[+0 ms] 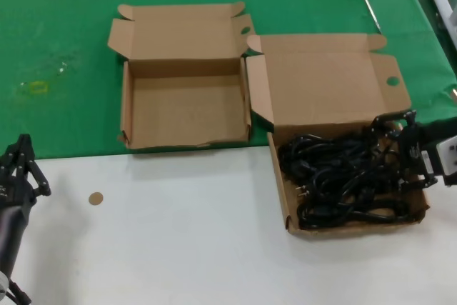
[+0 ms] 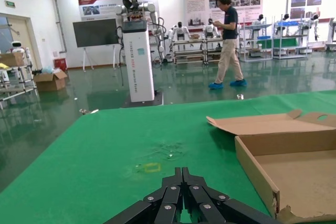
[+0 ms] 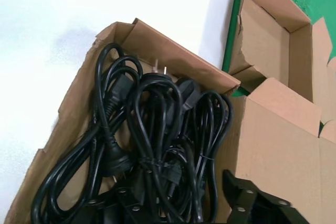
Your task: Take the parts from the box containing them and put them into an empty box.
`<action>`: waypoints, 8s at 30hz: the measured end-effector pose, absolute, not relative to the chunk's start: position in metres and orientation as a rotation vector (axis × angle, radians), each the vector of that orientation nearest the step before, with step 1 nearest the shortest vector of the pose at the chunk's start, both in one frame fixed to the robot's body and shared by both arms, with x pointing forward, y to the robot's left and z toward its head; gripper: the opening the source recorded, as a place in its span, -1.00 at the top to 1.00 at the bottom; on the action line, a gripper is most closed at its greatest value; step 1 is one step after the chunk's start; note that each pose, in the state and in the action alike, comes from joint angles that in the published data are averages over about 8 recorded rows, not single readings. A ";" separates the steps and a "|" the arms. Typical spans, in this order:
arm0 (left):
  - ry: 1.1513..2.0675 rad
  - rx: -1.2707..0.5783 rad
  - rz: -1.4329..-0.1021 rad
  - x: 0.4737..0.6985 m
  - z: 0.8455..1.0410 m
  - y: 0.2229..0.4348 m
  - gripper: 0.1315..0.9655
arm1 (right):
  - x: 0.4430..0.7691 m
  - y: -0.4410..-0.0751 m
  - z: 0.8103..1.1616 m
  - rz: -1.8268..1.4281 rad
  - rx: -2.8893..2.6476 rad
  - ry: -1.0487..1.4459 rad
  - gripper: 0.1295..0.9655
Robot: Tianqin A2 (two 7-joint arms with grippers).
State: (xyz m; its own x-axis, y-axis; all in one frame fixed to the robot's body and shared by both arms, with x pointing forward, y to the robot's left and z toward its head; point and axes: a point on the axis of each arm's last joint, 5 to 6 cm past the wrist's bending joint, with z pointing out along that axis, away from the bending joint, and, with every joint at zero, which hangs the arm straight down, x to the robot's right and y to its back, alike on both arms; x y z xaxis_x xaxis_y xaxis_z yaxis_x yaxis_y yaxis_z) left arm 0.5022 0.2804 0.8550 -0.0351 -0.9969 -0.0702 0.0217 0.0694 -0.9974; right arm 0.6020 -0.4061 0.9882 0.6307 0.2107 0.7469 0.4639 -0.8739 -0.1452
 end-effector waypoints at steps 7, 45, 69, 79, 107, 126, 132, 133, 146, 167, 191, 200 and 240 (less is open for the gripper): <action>1.253 -1.125 -1.193 0.502 0.855 0.280 0.95 | 0.601 -0.404 0.986 -1.089 -2.537 -0.543 0.15; 1.253 -1.125 -1.193 0.502 0.855 0.280 0.95 | 0.596 -0.404 1.031 -1.156 -2.531 -0.488 0.87; 1.253 -1.125 -1.193 0.502 0.855 0.280 0.95 | 0.640 -0.283 1.057 -1.263 -2.304 -0.559 0.88; 1.253 -1.125 -1.193 0.502 0.855 0.280 0.95 | 0.659 -0.228 1.039 -1.246 -2.234 -0.570 0.88; 1.253 -1.125 -1.193 0.502 0.855 0.280 0.95 | 0.737 -0.173 0.984 -1.348 -2.214 -0.580 0.88; 1.253 -1.125 -1.193 0.502 0.855 0.280 0.95 | 0.742 -0.166 0.975 -1.358 -2.235 -0.588 0.73; 1.253 -1.125 -1.193 0.502 0.855 0.280 0.95 | 0.742 -0.166 0.977 -1.369 -2.237 -0.591 0.58; 1.253 -1.125 -1.193 0.502 0.855 0.280 0.95 | 0.742 -0.166 0.977 -1.371 -2.238 -0.592 0.54; 1.253 -1.125 -1.193 0.502 0.855 0.280 0.95 | 0.743 -0.173 0.979 -1.385 -2.243 -0.581 -0.14; 1.253 -1.125 -1.193 0.502 0.855 0.280 0.95 | 0.729 -0.194 0.991 -1.386 -2.193 -0.525 -0.87; 1.253 -1.125 -1.193 0.502 0.855 0.280 0.69 | 0.698 -0.198 0.951 -1.373 -2.034 -0.178 -1.00; 1.253 -1.125 -1.193 0.502 0.855 0.280 0.47 | 0.676 -0.203 0.928 -1.355 -1.935 0.038 -1.00; 1.253 -1.125 -1.193 0.502 0.855 0.280 -0.97 | 0.551 -0.259 0.862 -1.262 -1.431 0.919 -1.00</action>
State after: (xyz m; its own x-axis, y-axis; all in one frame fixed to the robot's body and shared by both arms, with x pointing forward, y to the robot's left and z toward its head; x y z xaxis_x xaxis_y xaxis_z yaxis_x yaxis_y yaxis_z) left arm 0.5022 0.2804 0.8550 -0.0350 -0.9969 -0.0705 0.0218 0.0698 -0.9973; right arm 0.5510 -0.2593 0.8622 0.1737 -0.9548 0.2413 0.0631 -0.2337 -0.9703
